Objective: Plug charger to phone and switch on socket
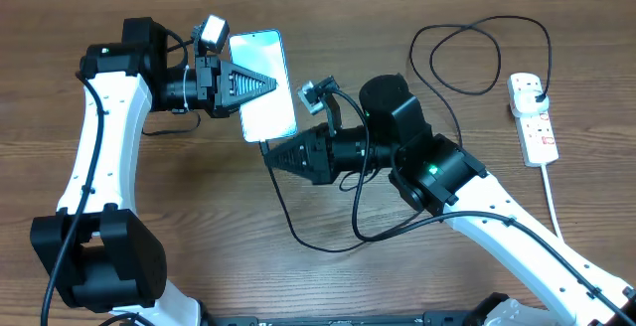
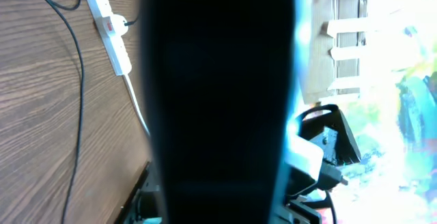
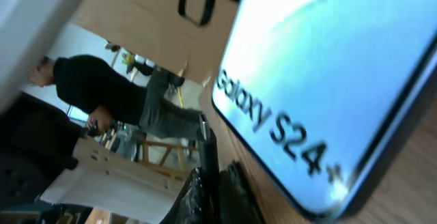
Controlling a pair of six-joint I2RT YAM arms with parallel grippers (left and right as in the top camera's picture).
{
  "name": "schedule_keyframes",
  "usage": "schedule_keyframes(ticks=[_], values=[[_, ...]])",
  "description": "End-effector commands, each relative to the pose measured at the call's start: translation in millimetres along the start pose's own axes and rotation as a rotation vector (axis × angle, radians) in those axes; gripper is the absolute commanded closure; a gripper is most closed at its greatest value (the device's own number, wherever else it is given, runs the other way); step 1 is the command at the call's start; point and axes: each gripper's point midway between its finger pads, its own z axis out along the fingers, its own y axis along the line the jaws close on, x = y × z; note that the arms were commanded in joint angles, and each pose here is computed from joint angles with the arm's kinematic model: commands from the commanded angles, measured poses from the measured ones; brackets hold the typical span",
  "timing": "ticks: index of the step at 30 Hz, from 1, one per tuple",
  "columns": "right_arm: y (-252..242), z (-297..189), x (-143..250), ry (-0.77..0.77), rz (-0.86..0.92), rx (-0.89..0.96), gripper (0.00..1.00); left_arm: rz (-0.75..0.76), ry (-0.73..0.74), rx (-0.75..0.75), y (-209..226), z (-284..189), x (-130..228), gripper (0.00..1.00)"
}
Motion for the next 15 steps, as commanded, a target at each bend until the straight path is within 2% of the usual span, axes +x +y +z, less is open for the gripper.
schedule_keyframes(ticks=[1, 7, 15], values=[[-2, 0, -8, -0.039, 0.048, 0.026, 0.96, -0.046, -0.010, 0.048, -11, -2, -3, 0.96], [1, 0, -10, -0.044, 0.063, 0.014, 0.96, -0.046, -0.041, 0.042, -9, -14, -20, 0.96], [-10, 0, -13, -0.069, 0.087, 0.064, 0.96, -0.081, -0.038, 0.043, -10, -13, -26, 0.96]])
